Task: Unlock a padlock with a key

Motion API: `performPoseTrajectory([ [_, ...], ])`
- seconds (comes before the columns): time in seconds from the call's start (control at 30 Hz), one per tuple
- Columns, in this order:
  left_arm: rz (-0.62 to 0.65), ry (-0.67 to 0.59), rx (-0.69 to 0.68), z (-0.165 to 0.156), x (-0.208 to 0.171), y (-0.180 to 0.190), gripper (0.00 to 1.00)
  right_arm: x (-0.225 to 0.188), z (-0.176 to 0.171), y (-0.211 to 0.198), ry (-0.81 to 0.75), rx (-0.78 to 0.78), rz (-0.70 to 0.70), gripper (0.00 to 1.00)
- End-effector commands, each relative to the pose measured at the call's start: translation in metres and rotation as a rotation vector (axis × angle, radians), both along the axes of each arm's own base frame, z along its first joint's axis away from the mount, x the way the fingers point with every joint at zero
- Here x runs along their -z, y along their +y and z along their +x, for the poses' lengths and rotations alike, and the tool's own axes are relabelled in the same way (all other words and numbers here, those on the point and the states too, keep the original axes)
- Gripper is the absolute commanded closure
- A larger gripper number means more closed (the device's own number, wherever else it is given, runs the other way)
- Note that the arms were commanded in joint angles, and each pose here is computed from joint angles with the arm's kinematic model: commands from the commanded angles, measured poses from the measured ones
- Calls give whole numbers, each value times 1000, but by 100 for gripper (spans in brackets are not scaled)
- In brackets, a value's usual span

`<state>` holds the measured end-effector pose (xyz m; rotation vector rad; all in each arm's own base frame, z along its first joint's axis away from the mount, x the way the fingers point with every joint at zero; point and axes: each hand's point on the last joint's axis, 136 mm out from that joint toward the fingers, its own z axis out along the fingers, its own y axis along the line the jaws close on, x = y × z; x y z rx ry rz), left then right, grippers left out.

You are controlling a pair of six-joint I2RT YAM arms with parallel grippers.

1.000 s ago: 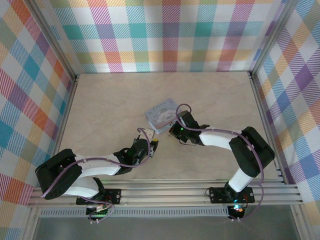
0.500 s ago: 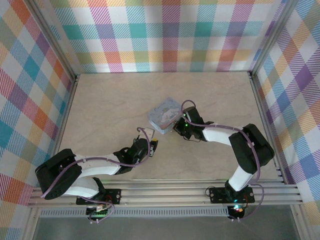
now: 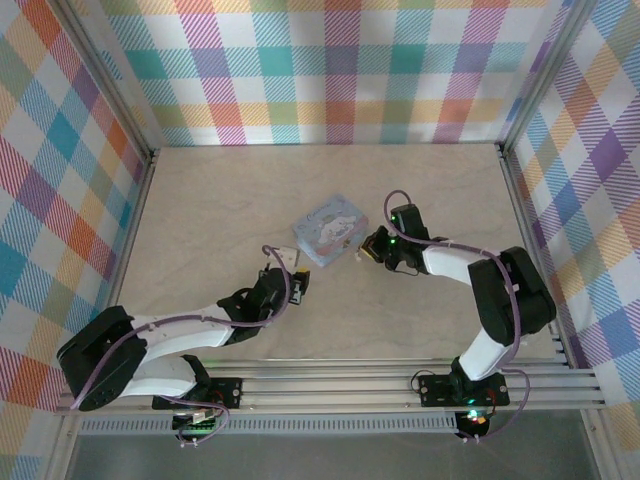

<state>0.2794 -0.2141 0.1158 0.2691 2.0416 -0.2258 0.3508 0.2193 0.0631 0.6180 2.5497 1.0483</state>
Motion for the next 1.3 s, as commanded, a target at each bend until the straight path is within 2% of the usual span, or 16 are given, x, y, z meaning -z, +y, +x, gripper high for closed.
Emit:
performPoseTrajectory([
  [0.0,-24,11,-73,6,-17,16,46,-27,-10,4,-79,-111,-28,100],
  [0.03,-22,24,-102,7,-19,23,44,-30,-15,2,-86,-132,-49,100],
  [0.27,-73,85,-320,9,-39,83,0,-36,-67,2,-60,-268,-79,100],
  [0.37,-88,134,-438,0,-42,115,0,-32,-93,20,-52,-365,-121,100],
  [0.5,-163,184,-502,-9,-48,138,0,-21,-119,56,-56,-488,-148,100],
  [0.67,-213,277,-506,-21,-35,147,0,-4,-149,117,-83,-656,-123,100],
  [0.83,-191,403,-428,-31,-8,133,0,15,-157,133,-58,-697,-140,100],
  [1.0,-130,486,-369,-37,8,126,0,3,-160,129,-101,-716,-180,75],
  [1.07,-130,485,-316,-33,10,118,0,-2,-159,119,-124,-699,-221,60],
  [1.2,-99,460,-259,-16,1,110,0,-17,-156,91,-195,-630,-295,41],
  [1.27,-86,409,-256,-1,-11,112,0,-33,-150,69,-265,-586,-369,32],
])
